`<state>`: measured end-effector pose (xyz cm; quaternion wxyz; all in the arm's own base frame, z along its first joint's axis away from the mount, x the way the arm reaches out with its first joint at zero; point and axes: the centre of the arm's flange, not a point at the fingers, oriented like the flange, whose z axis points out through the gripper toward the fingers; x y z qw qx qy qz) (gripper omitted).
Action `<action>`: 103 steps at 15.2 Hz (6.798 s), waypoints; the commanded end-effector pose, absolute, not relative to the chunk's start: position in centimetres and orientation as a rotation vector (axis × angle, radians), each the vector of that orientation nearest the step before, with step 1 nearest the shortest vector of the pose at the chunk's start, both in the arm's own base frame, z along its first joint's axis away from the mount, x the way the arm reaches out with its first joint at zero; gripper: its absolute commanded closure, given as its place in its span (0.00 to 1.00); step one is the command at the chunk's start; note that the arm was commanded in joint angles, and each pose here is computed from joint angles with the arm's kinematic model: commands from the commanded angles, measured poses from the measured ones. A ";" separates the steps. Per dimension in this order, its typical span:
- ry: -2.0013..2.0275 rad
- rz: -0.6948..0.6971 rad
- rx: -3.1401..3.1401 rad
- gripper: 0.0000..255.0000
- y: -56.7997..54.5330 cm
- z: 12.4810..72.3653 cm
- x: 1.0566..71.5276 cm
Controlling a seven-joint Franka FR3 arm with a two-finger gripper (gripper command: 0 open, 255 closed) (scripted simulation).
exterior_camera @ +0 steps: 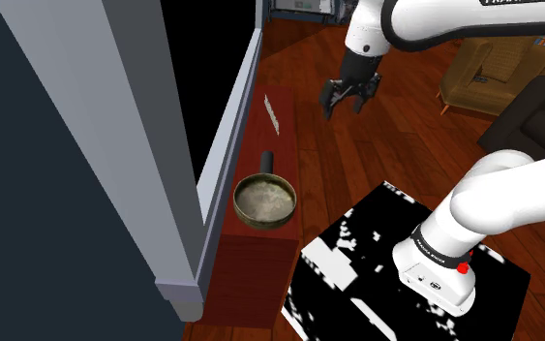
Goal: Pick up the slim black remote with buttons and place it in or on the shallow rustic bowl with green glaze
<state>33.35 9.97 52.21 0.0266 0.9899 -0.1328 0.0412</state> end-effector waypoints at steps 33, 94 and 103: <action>-1.292 0.038 2.949 0.00 23.0 31.5 43.6; -1.292 0.038 2.949 1.00 33.5 40.5 32.1; -1.292 0.038 2.949 1.00 33.5 39.8 32.1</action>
